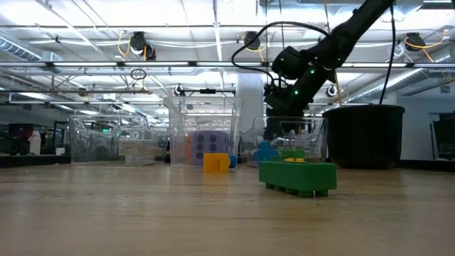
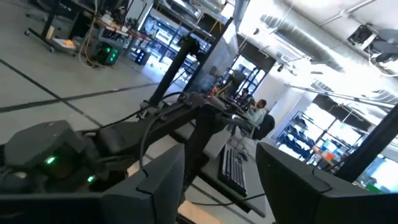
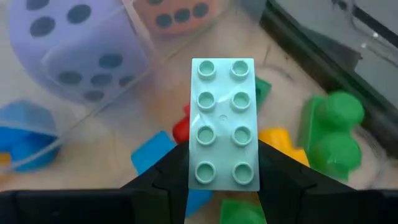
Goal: Pick & Place Toys
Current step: Put the light blue green game piece into the right transparent bin, then put the left yellow game piece into the right transparent bin
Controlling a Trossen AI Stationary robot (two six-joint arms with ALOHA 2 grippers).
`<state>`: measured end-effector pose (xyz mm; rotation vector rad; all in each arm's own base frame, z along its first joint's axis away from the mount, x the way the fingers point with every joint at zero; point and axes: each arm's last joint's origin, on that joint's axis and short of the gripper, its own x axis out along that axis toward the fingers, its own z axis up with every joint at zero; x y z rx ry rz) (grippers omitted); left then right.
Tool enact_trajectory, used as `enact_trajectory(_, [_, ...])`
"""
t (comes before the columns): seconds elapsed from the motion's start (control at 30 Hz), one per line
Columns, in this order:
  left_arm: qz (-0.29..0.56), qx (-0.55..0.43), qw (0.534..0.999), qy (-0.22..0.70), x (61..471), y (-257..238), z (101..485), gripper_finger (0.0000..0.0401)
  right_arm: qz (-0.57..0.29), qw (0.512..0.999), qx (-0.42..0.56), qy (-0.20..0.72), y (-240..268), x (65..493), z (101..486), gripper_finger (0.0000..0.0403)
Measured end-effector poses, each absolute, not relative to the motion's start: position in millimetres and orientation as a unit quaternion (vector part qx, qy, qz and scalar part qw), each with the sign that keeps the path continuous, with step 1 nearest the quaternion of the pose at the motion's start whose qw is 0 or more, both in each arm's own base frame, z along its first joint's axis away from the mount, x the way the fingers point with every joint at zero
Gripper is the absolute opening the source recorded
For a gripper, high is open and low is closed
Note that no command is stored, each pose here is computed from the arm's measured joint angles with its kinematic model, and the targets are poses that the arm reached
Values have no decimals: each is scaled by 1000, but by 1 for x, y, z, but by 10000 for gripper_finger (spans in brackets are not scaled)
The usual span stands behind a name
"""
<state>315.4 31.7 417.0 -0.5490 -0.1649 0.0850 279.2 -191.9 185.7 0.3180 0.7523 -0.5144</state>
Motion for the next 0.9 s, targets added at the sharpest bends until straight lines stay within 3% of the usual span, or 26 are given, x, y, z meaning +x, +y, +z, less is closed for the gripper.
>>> enact_trajectory(0.43, [28,-270,960,-72,317,31,415,173,-251,866,171,399,-201,289,169,141])
enact_trajectory(0.9, [17,-254,966,-55,317,30,413,187,-257,865,183,391,-200,286,178,213])
